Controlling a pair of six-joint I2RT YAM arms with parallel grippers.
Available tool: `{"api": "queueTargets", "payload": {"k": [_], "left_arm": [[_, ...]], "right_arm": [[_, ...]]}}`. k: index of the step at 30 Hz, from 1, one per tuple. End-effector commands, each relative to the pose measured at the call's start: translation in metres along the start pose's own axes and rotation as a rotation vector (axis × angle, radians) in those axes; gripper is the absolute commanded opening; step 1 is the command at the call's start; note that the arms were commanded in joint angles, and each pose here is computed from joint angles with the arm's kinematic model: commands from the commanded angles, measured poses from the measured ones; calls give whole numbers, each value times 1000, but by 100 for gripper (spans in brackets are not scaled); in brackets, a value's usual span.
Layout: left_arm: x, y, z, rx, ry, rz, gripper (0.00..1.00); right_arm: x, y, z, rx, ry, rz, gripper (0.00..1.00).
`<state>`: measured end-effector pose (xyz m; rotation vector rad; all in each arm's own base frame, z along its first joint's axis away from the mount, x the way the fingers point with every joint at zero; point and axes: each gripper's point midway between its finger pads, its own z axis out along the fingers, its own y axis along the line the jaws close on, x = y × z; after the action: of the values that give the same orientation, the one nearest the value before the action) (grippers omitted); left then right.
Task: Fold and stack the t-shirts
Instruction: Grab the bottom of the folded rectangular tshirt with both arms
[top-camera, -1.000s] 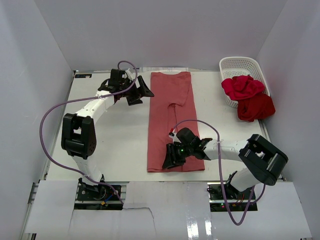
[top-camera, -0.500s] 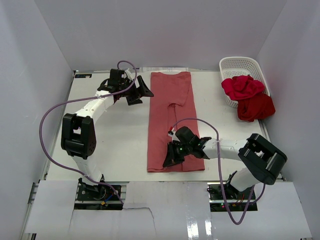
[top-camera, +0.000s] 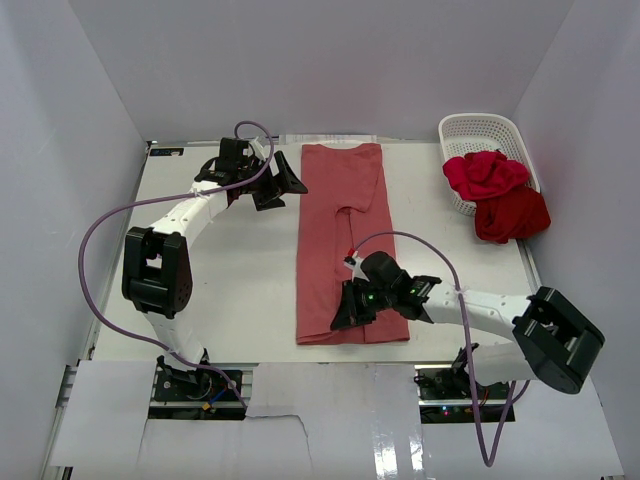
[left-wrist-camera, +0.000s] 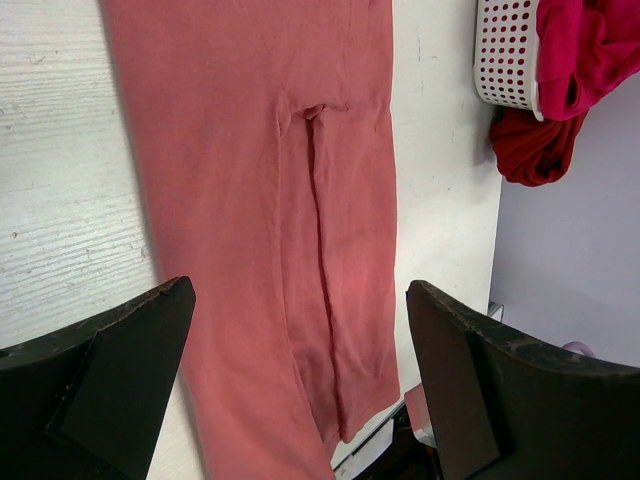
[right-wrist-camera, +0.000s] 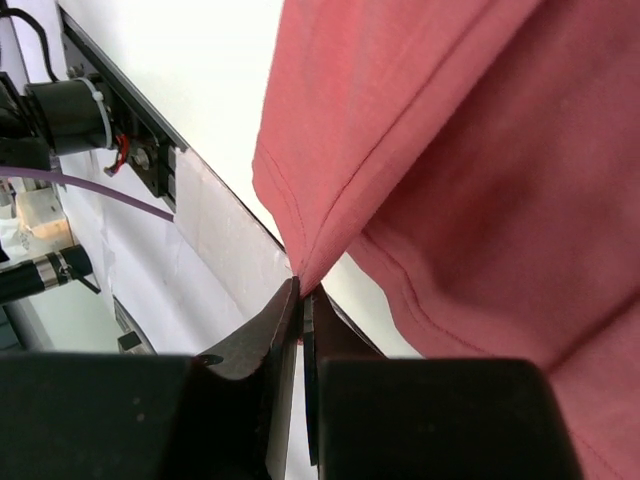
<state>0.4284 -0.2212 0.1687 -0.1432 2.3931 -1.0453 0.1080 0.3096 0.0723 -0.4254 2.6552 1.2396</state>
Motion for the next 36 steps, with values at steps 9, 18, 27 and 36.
{"api": "queueTargets", "payload": {"k": [9,18,27,36], "left_arm": [[-5,-16,-16,42,-27,34,98],[-5,-15,-14,42,-22,33,98],[-2,-11,-10,37,0,25,98],[9,-7,-6,42,41,2,98]], "right_arm": [[21,-17,-14,46,0,40,8],[33,-41,3,97,47,66,8],[44,-62,5,186,91,79,11],[24,-63,-19,327,40,30,43]]}}
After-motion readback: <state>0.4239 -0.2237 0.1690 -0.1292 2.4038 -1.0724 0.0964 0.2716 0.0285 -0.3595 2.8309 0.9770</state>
